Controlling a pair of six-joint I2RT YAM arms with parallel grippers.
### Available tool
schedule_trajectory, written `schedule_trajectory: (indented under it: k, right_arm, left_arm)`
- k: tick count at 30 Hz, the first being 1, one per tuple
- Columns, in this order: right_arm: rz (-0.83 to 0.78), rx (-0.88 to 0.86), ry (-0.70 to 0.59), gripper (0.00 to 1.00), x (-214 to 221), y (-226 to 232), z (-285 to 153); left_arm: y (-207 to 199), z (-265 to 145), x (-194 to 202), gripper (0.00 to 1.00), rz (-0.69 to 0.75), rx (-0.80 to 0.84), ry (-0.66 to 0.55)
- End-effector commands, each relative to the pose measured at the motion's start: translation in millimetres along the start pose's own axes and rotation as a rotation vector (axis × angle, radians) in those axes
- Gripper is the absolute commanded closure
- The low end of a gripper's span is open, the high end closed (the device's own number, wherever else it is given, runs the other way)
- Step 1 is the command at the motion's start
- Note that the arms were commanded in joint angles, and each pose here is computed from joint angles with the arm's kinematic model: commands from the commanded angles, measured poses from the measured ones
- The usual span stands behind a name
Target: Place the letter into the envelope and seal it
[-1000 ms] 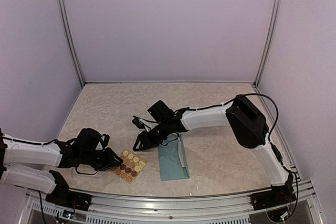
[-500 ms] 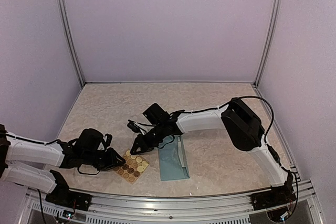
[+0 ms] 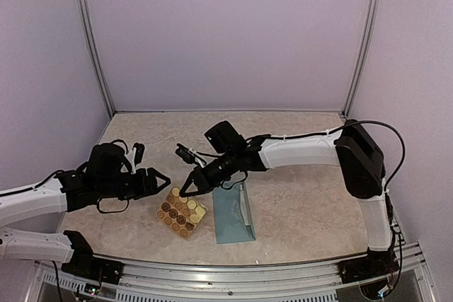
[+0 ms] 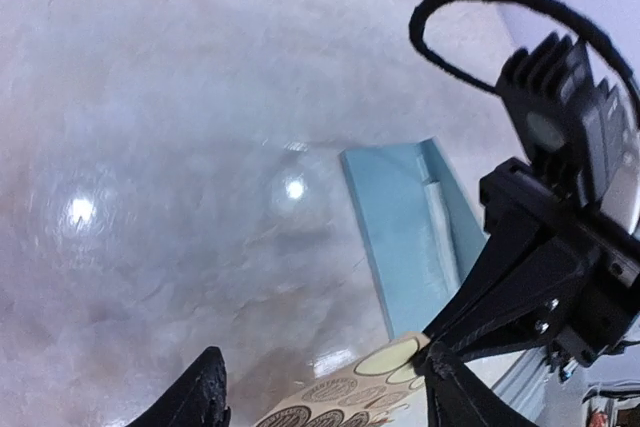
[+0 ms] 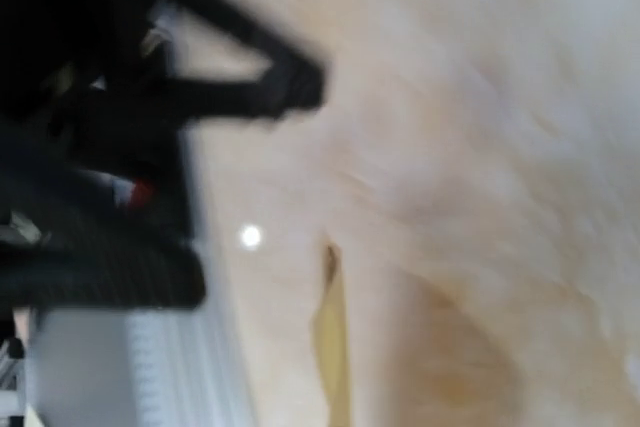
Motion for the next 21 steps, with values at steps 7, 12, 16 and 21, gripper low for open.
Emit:
schedule_trajectory:
  k: [7,12,16,21]
  right_arm:
    - [-0.220,-0.024,-0.160,1.00,-13.5,89.3,-114.4]
    - [-0.238,-0.009,-0.167,1.00,-0.3,100.0,-138.0]
    - [-0.250,-0.003,-0.146,1.00,10.7,102.7,-144.1]
    - [-0.260,-0.026,-0.130,1.00,19.0,106.9,-147.6]
  left_arm:
    - [-108.3,-54.9,-66.3,0.24,0.497,0.346,-0.086]
    - [-144.4,-65.5,-62.7,0.17,0.605,0.514,-0.063]
    - [-158.1,-56.4,-47.9,0.17,0.645,0.557,0.001]
    - [-158.4,-43.3,-38.9,0.19,0.650,0.534,0.048]
Point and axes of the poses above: each gripper's point midway between its finger pads, its own z axis out along the fingers, its own y axis along the line the jaws close on, x = y × z, the point moved 3 cm from there along -z, back along the fingers, and after that the axes turned 9 degrees about z, right-handed, at the moved point
